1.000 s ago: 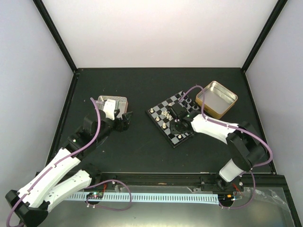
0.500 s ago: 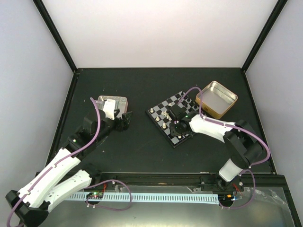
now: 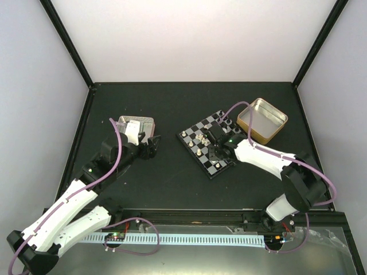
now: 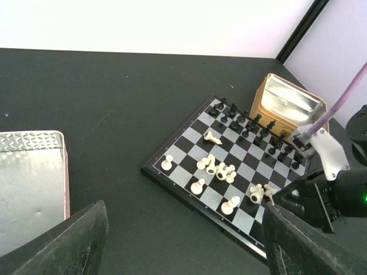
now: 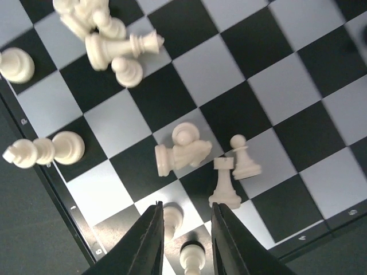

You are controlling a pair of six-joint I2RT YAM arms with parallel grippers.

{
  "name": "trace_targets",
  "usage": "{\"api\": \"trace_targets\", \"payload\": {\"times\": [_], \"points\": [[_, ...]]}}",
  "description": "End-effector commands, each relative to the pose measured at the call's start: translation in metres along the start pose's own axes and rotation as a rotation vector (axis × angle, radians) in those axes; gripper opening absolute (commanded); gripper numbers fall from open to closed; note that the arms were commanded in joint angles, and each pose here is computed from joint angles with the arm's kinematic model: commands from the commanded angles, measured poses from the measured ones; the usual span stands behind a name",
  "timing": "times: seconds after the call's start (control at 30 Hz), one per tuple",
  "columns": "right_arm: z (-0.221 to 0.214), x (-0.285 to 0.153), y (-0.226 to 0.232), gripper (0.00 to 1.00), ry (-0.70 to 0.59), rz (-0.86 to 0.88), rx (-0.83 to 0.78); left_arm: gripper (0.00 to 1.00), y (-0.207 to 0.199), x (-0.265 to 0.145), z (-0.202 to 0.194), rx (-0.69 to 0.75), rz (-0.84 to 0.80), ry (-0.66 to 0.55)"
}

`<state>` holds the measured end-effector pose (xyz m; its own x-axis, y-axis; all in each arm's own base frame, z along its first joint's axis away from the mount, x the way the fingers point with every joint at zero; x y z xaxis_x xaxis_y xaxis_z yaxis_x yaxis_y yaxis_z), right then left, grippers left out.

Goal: Set up the chess pieces on the board
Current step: Place the chess piece on the chessboard, then pick up the chess piece from the chessboard.

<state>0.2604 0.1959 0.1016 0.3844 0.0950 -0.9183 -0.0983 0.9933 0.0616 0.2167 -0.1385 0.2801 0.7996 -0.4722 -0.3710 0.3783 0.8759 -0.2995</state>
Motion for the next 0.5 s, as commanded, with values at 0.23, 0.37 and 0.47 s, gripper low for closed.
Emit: {"api": "trace_targets", "payload": {"times": [0.23, 0.37, 0.47], "points": [[0.011, 0.001, -0.023, 0.28, -0.074, -0.126, 0.105, 0.75, -0.001, 0.0, 0.005, -0.014, -0.013, -0.018], [0.01, 0.01, -0.024, 0.29, -0.052, -0.127, 0.098, 0.75, -0.001, 0.0, 0.005, -0.014, -0.013, -0.018], [0.009, 0.018, -0.022, 0.28, -0.03, -0.119, 0.091, 0.75, -0.001, 0.0, 0.005, -0.015, -0.013, -0.018]]}}
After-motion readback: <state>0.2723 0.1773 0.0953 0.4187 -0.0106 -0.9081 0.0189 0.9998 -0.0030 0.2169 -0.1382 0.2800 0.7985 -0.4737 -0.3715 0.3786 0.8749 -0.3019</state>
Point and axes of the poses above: each gripper's point midway between its finger pads, its own x axis out along the fingers, its own y axis along the line the jaws close on, z = x × y, the point moved 4 cm from there along -x, back along the fingers, and after that the axes turned 1 degree about x, right-handed, at the moved point
